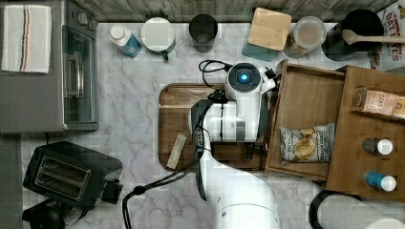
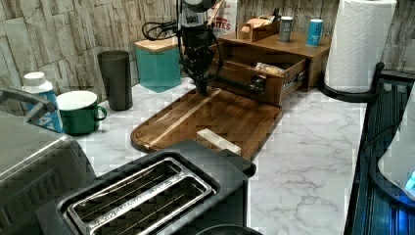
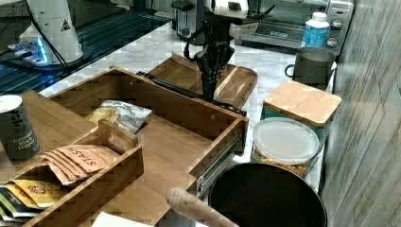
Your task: Close the drawer.
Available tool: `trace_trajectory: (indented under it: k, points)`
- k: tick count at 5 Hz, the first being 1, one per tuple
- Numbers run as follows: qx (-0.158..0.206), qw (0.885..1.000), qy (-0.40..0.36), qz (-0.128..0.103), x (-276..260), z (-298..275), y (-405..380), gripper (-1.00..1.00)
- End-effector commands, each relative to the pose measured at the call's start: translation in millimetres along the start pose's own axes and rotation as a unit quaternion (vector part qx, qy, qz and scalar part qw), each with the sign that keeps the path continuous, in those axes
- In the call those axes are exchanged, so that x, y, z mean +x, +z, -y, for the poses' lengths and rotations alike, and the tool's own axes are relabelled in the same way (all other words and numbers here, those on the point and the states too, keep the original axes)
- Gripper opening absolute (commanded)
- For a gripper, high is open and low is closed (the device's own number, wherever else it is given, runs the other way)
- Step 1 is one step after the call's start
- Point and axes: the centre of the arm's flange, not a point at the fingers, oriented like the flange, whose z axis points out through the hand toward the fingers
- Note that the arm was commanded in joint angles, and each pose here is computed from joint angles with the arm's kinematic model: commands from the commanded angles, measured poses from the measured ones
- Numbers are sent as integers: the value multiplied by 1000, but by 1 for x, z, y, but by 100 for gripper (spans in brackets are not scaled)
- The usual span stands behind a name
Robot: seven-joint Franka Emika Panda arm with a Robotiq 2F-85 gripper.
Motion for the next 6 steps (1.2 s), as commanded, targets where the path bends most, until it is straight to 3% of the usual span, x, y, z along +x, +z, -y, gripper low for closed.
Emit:
trace_trajectory:
  k: [1, 2, 3, 6]
  points:
    - [-4, 999, -36, -13, 6, -84, -20, -100]
    - [-7, 998, -57, -16, 7, -115, -28, -100]
    - [-9, 996, -81, -38, 8, -159, -31, -100]
    - [9, 998, 2, -67, 20, -324, -55, -100]
